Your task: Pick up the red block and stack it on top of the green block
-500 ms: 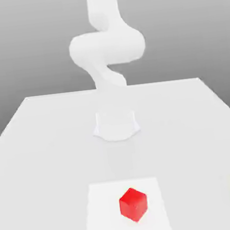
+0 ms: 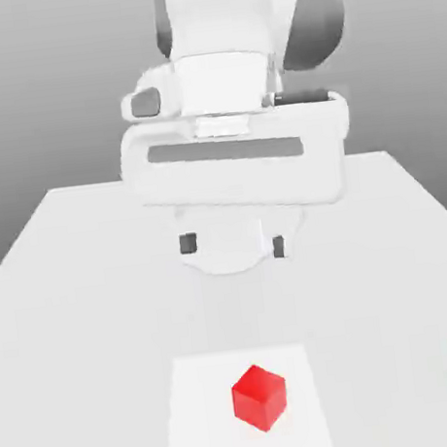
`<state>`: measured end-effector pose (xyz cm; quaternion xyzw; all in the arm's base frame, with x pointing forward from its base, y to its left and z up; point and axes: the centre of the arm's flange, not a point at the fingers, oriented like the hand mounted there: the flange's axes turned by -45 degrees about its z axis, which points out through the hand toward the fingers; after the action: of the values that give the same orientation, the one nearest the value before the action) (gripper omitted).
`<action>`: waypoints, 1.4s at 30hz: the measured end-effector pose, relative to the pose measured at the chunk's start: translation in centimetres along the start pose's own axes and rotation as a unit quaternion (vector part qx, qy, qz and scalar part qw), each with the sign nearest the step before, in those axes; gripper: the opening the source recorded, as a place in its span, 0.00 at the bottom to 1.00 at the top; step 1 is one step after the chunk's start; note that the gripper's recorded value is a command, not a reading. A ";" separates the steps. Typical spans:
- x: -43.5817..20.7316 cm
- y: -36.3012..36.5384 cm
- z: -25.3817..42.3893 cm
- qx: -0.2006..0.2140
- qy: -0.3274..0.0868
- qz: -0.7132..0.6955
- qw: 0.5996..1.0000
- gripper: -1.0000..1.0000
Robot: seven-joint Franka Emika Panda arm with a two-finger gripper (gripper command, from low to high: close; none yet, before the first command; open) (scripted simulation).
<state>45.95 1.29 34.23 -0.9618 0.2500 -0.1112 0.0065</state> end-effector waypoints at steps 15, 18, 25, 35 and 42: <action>-7.9 2.5 18.2 -0.044 -0.102 0.092 0.989 0.00; -7.9 2.5 18.2 -0.043 -0.101 0.092 0.990 0.00; -6.8 2.2 13.4 -0.043 -0.102 0.093 0.990 0.00; -18.9 -17.4 8.2 -0.011 -0.111 -0.212 0.971 0.00; -26.1 -22.6 11.5 0.001 -0.111 -0.310 0.944 1.00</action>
<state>37.10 33.12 19.06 -0.9980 -0.0625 -0.0007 0.0008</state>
